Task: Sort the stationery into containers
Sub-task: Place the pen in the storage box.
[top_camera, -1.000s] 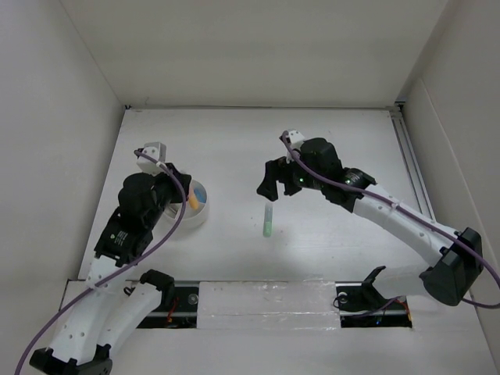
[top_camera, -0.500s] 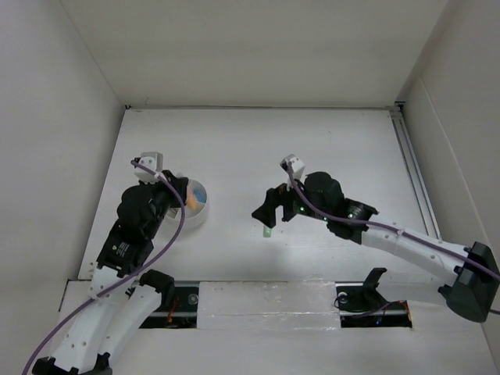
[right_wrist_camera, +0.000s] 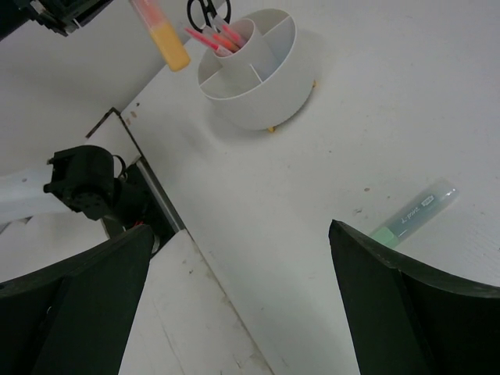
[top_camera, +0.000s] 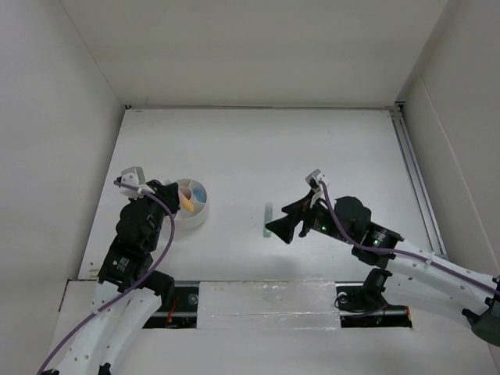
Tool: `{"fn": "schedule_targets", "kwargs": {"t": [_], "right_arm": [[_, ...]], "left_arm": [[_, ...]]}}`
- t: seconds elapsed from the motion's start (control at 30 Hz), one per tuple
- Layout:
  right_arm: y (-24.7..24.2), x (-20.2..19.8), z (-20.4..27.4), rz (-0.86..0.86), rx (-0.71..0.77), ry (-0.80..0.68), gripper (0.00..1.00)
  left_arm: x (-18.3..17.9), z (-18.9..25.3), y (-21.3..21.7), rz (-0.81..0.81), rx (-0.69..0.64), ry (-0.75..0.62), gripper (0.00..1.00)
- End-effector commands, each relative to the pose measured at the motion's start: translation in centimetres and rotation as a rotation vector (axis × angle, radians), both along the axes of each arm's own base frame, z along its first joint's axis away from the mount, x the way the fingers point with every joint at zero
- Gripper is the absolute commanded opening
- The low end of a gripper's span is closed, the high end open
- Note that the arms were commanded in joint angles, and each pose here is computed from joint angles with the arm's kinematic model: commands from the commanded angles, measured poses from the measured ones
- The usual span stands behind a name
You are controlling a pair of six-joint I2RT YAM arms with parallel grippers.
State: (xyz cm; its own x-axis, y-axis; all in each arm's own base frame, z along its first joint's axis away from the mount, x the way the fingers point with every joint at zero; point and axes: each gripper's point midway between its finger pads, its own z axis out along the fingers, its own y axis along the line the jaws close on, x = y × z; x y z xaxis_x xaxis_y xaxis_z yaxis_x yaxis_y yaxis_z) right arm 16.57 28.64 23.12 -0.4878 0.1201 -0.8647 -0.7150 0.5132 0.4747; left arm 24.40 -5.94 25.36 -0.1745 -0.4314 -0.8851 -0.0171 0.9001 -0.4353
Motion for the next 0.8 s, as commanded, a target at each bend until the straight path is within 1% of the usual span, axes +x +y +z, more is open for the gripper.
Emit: {"fn": "schedule_targets", "kwargs": {"t": [0.0, 0.07, 0.1, 0.13, 0.17, 0.23, 0.3, 0.37, 0.4, 0.53, 0.57, 0.6, 0.77], "right_arm": [[0.5, -0.2, 2.0, 0.025, 0.054, -0.073, 1.00], [0.6, -0.3, 2.3, 0.035, 0.059, -0.086, 1.00], [0.6, -0.5, 2.3, 0.047, 0.060, -0.085, 1.00], [0.6, -0.5, 2.3, 0.049, 0.055, -0.094, 1.00], [0.7, -0.6, 2.3, 0.059, 0.055, -0.094, 1.00], [0.9, -0.9, 2.5, 0.069, 0.059, -0.107, 1.00], [0.9, -1.0, 2.5, 0.081, 0.055, -0.114, 1.00], [0.9, -1.1, 2.0, 0.092, 0.044, -0.117, 1.00], [0.9, -1.1, 2.0, 0.092, 0.044, -0.117, 1.00], [1.1, -1.4, 1.7, 0.113, 0.035, -0.118, 1.00], [1.3, -1.4, 1.4, 0.122, 0.029, -0.111, 1.00], [1.3, -1.4, 1.4, 0.122, 0.029, -0.111, 1.00], [1.4, -1.6, 0.6, 0.134, 0.014, -0.098, 1.00]], "left_arm": [[0.3, 1.6, 0.6, 0.062, -0.109, -0.096, 0.00], [0.6, 1.4, 0.3, 0.050, -0.105, -0.098, 0.00], [0.8, 0.6, 0.2, 0.050, -0.097, -0.078, 0.00], [0.9, 0.5, 0.1, 0.050, -0.099, -0.083, 0.00], [0.9, 1.4, 0.2, 0.048, -0.105, -0.117, 0.00], [0.9, 0.6, 0.0, 0.039, -0.103, -0.112, 0.00], [1.0, 0.4, 0.5, 0.066, -0.100, -0.112, 0.00], [1.5, -0.9, 0.7, 0.083, -0.055, -0.091, 0.00], [1.6, -0.5, 0.7, 0.083, -0.063, -0.109, 0.00], [1.8, -1.3, 1.1, 0.097, -0.037, -0.134, 0.00], [1.8, -0.7, 1.1, 0.098, -0.047, -0.156, 0.00], [1.8, -1.1, 1.2, 0.096, -0.025, -0.155, 0.00], [2.0, -1.6, 0.7, 0.071, -0.017, -0.158, 0.00]]}}
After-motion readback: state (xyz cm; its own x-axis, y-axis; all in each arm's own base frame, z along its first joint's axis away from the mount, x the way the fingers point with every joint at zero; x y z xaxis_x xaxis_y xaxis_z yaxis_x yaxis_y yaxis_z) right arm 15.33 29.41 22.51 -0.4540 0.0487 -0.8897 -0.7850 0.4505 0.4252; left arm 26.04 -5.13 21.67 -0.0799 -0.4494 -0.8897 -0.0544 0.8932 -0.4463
